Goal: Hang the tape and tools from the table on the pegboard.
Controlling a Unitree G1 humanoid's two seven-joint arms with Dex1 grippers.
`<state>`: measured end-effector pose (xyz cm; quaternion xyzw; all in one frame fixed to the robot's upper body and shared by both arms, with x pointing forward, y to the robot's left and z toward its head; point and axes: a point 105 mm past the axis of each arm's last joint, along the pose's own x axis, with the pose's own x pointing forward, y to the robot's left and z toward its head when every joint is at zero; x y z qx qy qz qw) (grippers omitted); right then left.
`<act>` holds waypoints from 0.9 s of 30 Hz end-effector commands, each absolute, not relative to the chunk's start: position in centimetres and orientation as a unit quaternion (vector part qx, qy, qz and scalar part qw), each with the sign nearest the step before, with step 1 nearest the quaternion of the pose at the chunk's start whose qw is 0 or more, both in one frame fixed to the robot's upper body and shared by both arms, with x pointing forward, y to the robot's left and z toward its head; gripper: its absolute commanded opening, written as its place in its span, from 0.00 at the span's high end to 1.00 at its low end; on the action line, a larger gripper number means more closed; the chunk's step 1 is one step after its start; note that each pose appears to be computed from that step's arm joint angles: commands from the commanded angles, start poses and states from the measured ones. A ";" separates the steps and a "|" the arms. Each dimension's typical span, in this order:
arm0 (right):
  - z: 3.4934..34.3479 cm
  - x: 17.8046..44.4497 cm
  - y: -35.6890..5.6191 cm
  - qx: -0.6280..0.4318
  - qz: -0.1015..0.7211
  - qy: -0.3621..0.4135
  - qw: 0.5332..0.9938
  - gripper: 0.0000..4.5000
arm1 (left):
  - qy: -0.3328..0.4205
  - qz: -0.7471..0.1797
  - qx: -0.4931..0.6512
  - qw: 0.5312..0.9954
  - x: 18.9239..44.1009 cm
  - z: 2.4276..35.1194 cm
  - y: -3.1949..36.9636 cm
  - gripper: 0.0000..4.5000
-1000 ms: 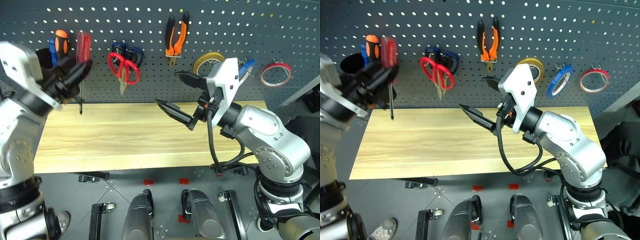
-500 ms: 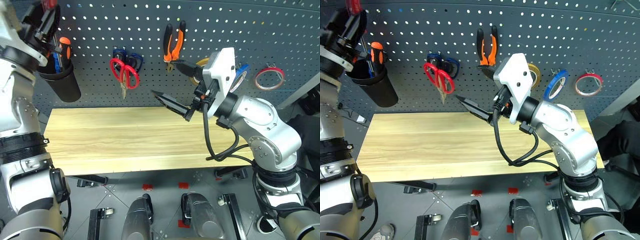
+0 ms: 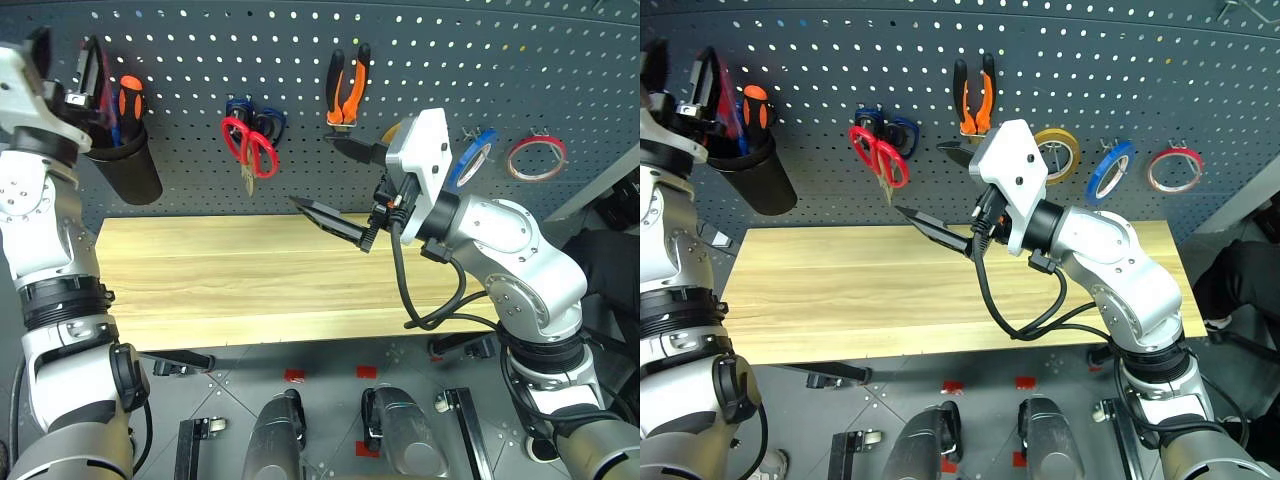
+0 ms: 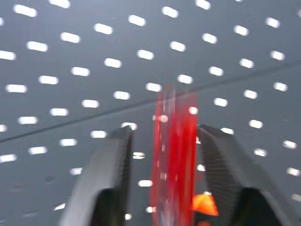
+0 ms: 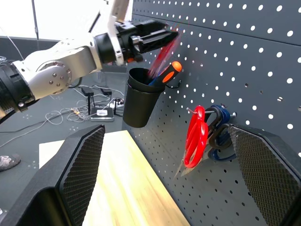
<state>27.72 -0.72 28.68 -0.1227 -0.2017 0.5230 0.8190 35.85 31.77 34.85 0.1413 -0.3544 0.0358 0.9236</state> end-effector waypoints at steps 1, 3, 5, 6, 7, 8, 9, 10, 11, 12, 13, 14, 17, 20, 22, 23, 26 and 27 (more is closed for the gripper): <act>29.9 27.0 -0.6 -0.126 0.524 -0.233 0.809 0.00 | -0.413 0.060 0.164 0.894 33.7 37.1 31.2 0.16; 29.8 27.2 -0.7 -0.125 0.522 -0.231 0.811 0.00 | -0.422 0.043 0.185 0.887 33.5 37.5 29.6 0.03; 29.8 27.3 -0.9 -0.122 0.518 -0.230 0.815 0.00 | -0.424 0.017 0.203 0.883 33.6 37.7 27.9 0.03; 29.8 27.4 -1.1 -0.117 0.514 -0.229 0.818 0.00 | -0.418 -0.011 0.209 0.884 33.8 37.4 26.3 0.03; 29.7 27.6 -1.3 -0.114 0.510 -0.227 0.822 0.00 | -0.412 -0.037 0.214 0.885 34.0 36.9 25.0 0.03; 29.6 27.8 -1.6 -0.112 0.506 -0.224 0.826 0.00 | -0.406 -0.062 0.211 0.887 34.1 36.2 23.8 0.03; 29.4 27.9 -1.8 -0.111 0.503 -0.222 0.828 0.00 | -0.402 -0.075 0.207 0.889 34.1 35.8 23.2 0.03; 29.1 28.1 -2.1 -0.102 0.498 -0.216 0.833 0.00 | -0.397 -0.078 0.192 0.894 34.1 35.2 23.2 0.03; 28.6 28.4 -2.6 -0.090 0.491 -0.207 0.841 0.00 | -0.389 -0.070 0.180 0.901 34.1 34.3 23.5 0.03; 28.1 28.7 -3.0 -0.083 0.486 -0.199 0.847 0.00 | -0.379 -0.064 0.166 0.908 34.2 33.5 23.9 0.03; 27.6 28.9 -3.5 -0.076 0.479 -0.191 0.853 0.00 | -0.364 -0.064 0.164 0.915 34.3 32.3 23.9 0.03; 27.1 29.1 -3.8 -0.073 0.474 -0.185 0.858 0.00 | -0.350 -0.069 0.167 0.919 34.4 31.3 23.7 0.03; 26.3 29.3 -4.2 -0.072 0.465 -0.178 0.864 0.00 | -0.301 -0.092 0.151 0.937 34.5 28.0 23.0 0.03; 25.9 29.3 -4.1 -0.069 0.459 -0.177 0.868 0.00 | -0.227 -0.107 0.125 0.960 34.9 23.8 22.5 0.03; 25.5 29.7 -4.2 -0.067 0.442 -0.176 0.877 0.00 | -0.164 -0.096 0.103 0.976 35.4 21.0 22.8 0.03; 25.3 30.0 -4.4 -0.064 0.427 -0.175 0.885 0.00 | -0.135 -0.079 0.096 0.983 35.7 19.8 23.2 0.03; 23.2 30.9 -5.2 -0.064 0.389 -0.150 0.907 0.00 | -0.080 -0.019 0.093 0.992 36.3 17.8 24.5 0.03; 22.0 31.1 -5.4 -0.064 0.381 -0.133 0.913 0.00 | -0.054 0.007 0.091 0.994 36.4 16.9 25.1 0.03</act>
